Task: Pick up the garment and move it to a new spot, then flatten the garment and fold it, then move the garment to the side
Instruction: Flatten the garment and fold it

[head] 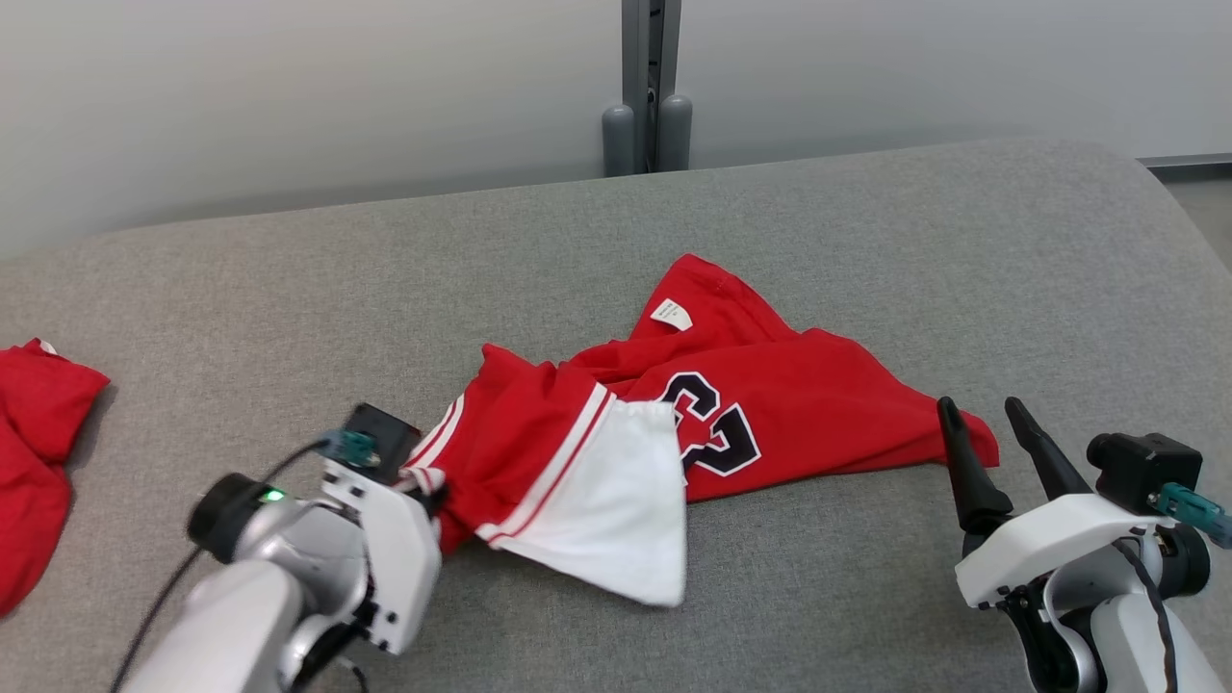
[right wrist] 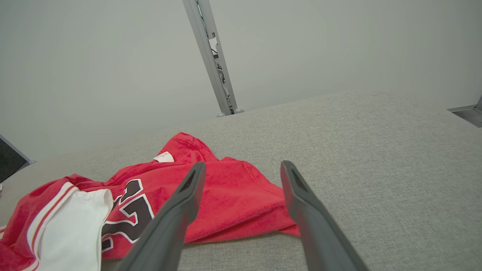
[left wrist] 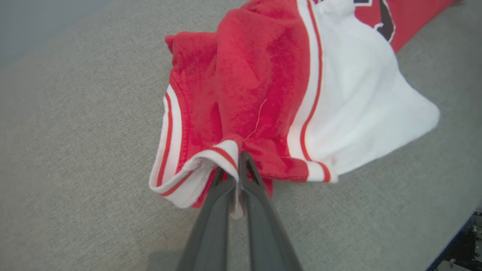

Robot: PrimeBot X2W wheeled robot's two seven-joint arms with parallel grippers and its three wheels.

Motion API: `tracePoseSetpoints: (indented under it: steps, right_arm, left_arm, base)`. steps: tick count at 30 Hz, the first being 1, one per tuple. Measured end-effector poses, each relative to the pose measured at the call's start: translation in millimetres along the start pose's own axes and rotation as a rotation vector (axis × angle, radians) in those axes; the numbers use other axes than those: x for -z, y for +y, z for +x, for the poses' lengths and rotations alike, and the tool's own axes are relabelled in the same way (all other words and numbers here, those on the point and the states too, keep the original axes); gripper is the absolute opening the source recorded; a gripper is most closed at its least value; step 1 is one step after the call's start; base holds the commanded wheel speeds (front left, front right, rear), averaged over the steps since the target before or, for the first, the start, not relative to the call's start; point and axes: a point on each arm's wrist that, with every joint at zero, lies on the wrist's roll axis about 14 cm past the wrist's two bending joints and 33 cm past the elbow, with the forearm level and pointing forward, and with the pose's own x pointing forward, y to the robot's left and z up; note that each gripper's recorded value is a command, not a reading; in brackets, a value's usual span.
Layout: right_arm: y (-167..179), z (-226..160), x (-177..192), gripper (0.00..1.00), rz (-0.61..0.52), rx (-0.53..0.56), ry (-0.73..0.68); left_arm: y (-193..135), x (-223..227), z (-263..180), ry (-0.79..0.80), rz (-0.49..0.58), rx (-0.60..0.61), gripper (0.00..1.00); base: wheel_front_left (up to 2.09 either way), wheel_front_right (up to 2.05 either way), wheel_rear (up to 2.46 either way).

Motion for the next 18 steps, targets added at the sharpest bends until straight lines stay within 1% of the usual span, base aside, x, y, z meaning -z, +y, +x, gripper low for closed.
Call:
tracePoseSetpoints:
  steps: [4,5,11,15,16,17,18]
  right_arm:
    - [-3,1,2,1.00,0.002,0.007,0.004]
    - [-4,1,3,1.00,0.002,0.009,0.006]
    - [-13,1,8,1.00,0.007,0.035,0.020]
    - [-20,1,11,1.00,0.006,0.055,0.025]
    - [-21,2,11,1.00,0.005,0.057,0.025]
    - [-21,2,11,1.00,0.004,0.058,0.026]
    - [-21,2,12,1.00,0.004,0.059,0.030]
  left_arm:
    - [53,-7,-9,-0.005,-0.042,-0.098,0.00]
    - [62,-9,-10,-0.006,-0.058,-0.109,0.00]
    - [102,-3,-10,0.019,-0.162,-0.158,0.00]
    - [122,5,-8,0.033,-0.191,-0.197,0.00]
    - [124,7,-7,0.034,-0.203,-0.202,0.18]
    - [124,9,-6,0.035,-0.223,-0.198,0.80]
    - [123,11,-5,0.035,-0.230,-0.195,1.00]
  base:
    - [0.00,0.00,0.00]
    - [0.00,0.00,0.00]
    - [0.00,0.00,0.00]
    - [0.00,0.00,0.00]
    - [0.00,0.00,0.00]
    - [0.00,0.00,0.00]
    - [0.00,0.00,0.00]
